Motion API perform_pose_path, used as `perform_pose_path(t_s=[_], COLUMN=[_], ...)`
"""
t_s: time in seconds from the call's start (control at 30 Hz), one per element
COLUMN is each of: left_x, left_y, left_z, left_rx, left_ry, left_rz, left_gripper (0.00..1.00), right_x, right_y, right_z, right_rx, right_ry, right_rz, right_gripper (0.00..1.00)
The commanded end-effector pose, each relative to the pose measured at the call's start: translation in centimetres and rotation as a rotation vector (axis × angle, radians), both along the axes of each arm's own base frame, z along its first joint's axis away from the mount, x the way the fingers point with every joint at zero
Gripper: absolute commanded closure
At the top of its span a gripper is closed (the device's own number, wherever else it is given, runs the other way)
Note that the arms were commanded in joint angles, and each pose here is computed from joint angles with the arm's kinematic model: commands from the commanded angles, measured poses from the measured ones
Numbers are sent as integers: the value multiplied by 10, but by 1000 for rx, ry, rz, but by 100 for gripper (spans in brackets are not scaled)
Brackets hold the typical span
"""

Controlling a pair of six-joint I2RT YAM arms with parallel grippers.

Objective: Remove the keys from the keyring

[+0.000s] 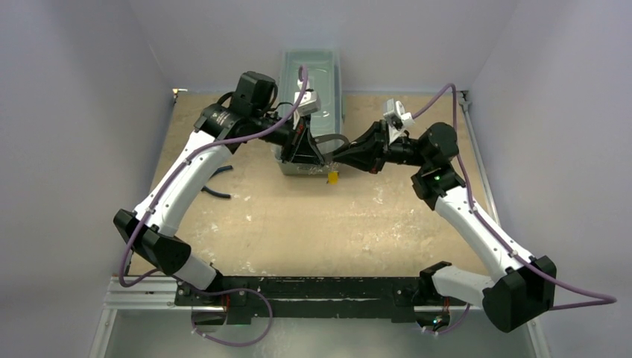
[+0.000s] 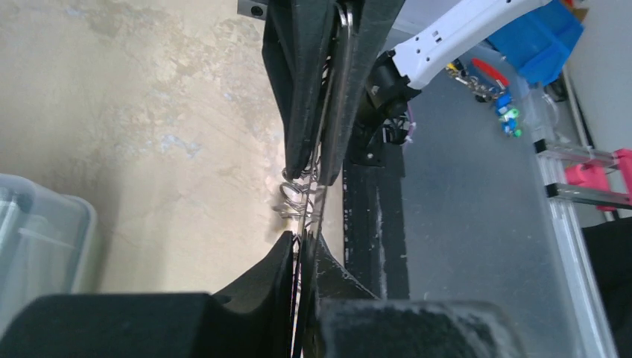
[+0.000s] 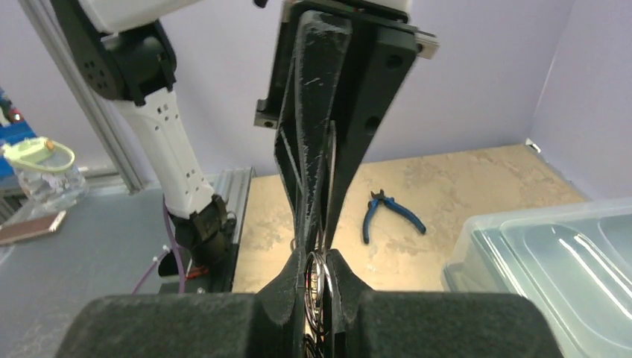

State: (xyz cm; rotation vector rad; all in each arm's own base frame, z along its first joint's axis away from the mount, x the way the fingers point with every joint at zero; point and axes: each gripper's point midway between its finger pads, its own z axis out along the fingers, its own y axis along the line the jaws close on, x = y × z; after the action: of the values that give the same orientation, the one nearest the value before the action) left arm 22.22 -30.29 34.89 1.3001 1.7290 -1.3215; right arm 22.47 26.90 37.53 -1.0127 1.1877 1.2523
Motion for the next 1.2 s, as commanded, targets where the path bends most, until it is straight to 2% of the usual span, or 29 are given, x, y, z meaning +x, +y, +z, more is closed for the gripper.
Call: perform_pose_path(t_s=[0.0, 0.07, 0.13, 0.2, 0.33, 0.37, 0.57, 0.73, 0.97, 1.17], left_x=[-1, 0, 1, 2, 6, 7, 13, 24, 34, 38], left_y=[-3, -4, -4, -4, -1, -1, -1, -1, -5, -8], left_z=[20, 26, 29, 30, 35, 35, 37, 41, 45, 46], left_rx=[-27, -36, -42, -44, -62, -63, -71, -91, -110, -116], left_ry=[-8, 9, 29, 51, 111, 118, 141, 161, 189, 202], left_rz=[-2, 16, 35, 51, 80, 83, 99, 133, 160, 162], left_gripper=[100, 100, 100, 100, 100, 100, 100, 100, 100, 100], right_x=[3, 7, 11, 13, 20, 21, 29, 30, 34, 44], right_y=[1, 1, -1, -3, -10, -12, -25, -33, -37, -26], right_z=[20, 16, 11, 6, -3, -7, -37, -59, -65, -65], right_rx=[50, 49, 41, 37, 25, 15, -36, -70, 10, 49], right_ry=[-75, -65, -55, -47, -29, -21, 30, 26, -17, -67], right_rz=[4, -8, -32, -58, -134, -146, -225, -268, -342, -376], right_gripper=[93, 66, 47, 33, 11, 9, 1, 2, 17, 21])
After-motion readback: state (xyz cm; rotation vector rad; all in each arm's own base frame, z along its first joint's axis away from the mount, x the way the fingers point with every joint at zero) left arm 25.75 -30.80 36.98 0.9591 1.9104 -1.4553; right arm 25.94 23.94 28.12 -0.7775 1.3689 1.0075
